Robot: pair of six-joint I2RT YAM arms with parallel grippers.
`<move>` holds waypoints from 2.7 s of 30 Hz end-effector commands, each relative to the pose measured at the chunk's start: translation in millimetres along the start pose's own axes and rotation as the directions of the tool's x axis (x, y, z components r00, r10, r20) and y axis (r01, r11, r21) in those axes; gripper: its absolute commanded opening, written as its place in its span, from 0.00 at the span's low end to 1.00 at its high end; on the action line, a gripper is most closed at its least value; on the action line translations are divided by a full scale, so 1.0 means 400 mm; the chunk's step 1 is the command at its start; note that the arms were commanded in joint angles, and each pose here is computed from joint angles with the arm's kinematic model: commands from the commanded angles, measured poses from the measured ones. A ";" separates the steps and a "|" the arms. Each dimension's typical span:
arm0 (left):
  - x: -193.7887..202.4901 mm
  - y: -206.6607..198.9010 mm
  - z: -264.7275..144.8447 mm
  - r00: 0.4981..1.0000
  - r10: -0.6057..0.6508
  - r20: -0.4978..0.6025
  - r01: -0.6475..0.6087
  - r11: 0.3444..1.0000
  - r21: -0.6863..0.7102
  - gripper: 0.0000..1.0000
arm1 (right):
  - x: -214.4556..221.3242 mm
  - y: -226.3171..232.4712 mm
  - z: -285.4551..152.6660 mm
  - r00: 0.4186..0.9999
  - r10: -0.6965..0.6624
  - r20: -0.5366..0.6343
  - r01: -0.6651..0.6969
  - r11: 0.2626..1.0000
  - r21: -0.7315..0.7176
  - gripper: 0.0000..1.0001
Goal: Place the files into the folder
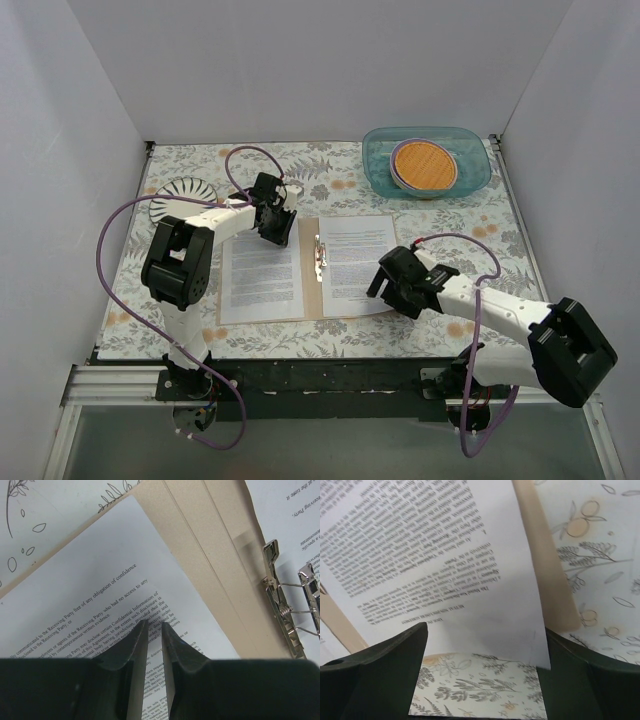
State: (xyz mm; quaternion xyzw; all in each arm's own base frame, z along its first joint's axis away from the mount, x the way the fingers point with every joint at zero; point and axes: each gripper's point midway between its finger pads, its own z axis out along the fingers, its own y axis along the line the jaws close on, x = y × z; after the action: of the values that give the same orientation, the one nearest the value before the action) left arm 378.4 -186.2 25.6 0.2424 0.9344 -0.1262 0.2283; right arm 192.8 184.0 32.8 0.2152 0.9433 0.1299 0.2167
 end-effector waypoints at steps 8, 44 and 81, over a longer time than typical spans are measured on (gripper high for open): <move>-0.054 0.015 -0.024 0.999 -0.015 0.039 0.016 1.000 -0.024 0.17 | 0.038 -0.104 -0.120 0.990 -0.093 -0.102 0.104 0.988 0.110 0.98; -0.126 -0.061 -0.065 0.998 -0.044 0.034 0.038 0.985 0.170 0.18 | -0.263 0.343 0.093 0.861 -0.457 0.225 0.479 0.876 -0.053 0.01; -0.201 -0.128 0.023 0.989 -0.151 -0.008 0.149 0.967 0.205 0.58 | -0.125 0.250 0.258 0.956 -0.293 -0.007 0.292 0.954 -0.066 0.01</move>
State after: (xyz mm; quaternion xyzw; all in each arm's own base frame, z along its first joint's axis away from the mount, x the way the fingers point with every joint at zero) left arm 408.9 -262.3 50.1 0.1969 0.9345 -0.2385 0.1764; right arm 340.6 282.1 24.1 0.0499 0.9444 0.1668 0.2790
